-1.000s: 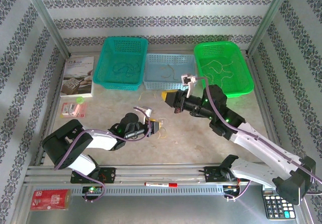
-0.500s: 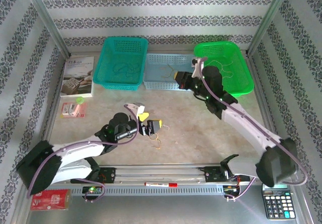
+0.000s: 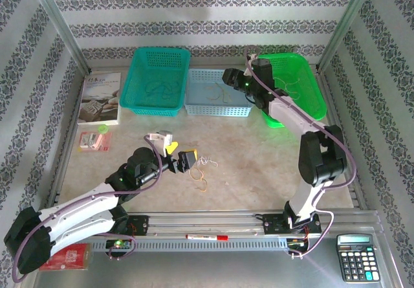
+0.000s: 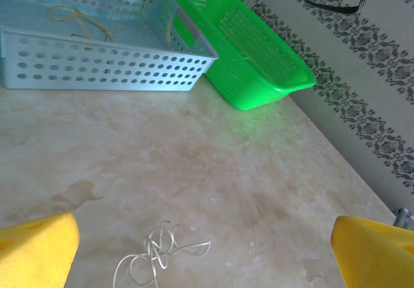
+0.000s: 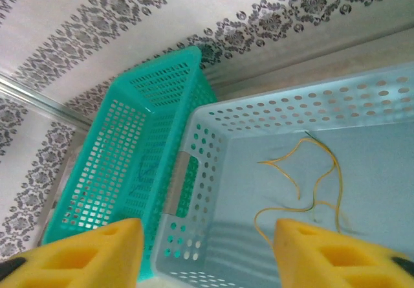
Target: Untangle the cables
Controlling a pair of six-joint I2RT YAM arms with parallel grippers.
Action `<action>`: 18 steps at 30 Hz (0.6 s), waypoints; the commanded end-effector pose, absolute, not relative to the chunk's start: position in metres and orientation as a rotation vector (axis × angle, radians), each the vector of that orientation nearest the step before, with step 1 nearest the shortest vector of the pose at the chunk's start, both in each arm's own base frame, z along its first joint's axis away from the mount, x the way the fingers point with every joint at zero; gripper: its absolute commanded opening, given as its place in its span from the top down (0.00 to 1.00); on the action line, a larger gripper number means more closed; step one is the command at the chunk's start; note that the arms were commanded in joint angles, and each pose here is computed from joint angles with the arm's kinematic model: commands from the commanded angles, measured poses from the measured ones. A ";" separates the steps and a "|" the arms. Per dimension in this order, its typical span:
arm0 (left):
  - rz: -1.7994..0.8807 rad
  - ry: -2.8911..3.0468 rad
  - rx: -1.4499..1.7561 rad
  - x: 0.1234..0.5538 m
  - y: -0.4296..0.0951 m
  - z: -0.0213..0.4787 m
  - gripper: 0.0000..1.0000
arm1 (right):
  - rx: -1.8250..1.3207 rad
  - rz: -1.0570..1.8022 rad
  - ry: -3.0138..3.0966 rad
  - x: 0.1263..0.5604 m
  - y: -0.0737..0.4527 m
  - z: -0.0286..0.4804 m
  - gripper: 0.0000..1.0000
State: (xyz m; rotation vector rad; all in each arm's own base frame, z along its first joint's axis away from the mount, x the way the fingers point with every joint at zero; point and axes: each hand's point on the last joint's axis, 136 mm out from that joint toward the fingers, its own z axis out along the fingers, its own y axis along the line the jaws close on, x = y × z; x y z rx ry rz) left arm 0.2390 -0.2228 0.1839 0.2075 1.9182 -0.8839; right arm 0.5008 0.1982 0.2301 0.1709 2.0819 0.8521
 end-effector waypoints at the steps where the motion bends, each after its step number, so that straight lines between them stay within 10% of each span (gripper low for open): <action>1: -0.845 1.916 0.185 0.242 -0.219 0.193 0.00 | 0.124 0.898 2.071 0.495 0.205 0.247 0.40; 18: -0.798 1.992 0.028 0.249 -0.204 0.167 0.00 | -0.240 0.966 2.136 0.314 0.272 0.209 0.40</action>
